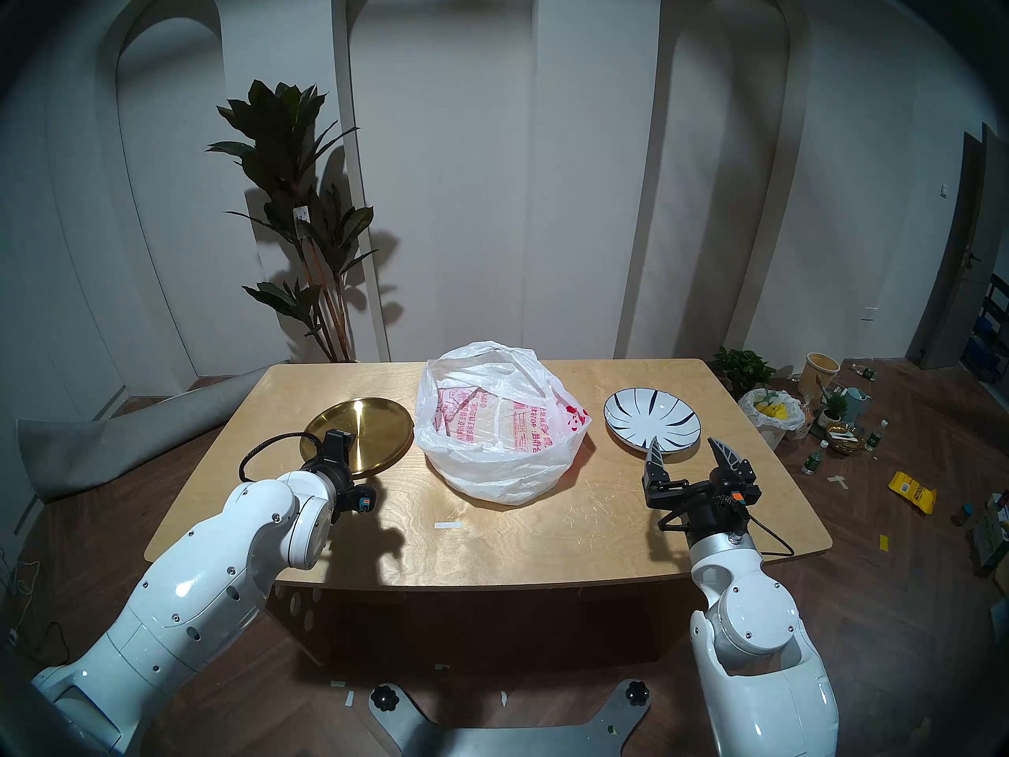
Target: Bag the groceries: heavy items first, fragile items on top
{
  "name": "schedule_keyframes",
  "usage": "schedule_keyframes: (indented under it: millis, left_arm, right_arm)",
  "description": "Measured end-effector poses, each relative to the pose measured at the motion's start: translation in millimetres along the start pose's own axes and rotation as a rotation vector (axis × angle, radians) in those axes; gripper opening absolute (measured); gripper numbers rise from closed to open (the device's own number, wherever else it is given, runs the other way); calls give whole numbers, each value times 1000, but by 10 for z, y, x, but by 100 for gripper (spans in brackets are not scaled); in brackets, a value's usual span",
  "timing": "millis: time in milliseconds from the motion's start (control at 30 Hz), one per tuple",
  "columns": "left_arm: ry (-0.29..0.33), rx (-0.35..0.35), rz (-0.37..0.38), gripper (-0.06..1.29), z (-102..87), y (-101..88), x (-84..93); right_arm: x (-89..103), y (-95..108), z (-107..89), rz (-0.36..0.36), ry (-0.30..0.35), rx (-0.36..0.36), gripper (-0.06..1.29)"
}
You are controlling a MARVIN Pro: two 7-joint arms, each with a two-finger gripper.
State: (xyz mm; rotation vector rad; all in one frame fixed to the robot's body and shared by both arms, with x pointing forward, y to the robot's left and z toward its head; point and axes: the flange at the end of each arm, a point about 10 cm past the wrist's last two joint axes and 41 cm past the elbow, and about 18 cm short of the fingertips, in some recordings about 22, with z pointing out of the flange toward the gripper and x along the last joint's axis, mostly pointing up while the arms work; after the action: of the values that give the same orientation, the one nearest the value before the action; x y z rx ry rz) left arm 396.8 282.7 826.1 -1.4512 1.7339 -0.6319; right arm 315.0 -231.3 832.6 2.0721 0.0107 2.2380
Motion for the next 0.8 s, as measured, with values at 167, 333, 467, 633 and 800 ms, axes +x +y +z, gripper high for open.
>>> schedule_keyframes:
  millis: [167,333,467,633,800]
  left_arm:
    - [24,-68,-25,124,158,3,-5]
    - [39,-111,-50,124,281,-16,-11]
    - [46,-127,-74,124,373,-88,-20]
    - [53,-149,-104,123,501,-171,-7]
    - [58,-174,-126,123,639,-250,23]
  right_arm:
    - [1,0,1,-1,0,1,127]
    - [2,1,1,-2,1,1,127]
    - [5,1,2,-3,1,1,127]
    - [8,1,2,-4,2,1,127]
    - [12,1,2,-6,3,2,127]
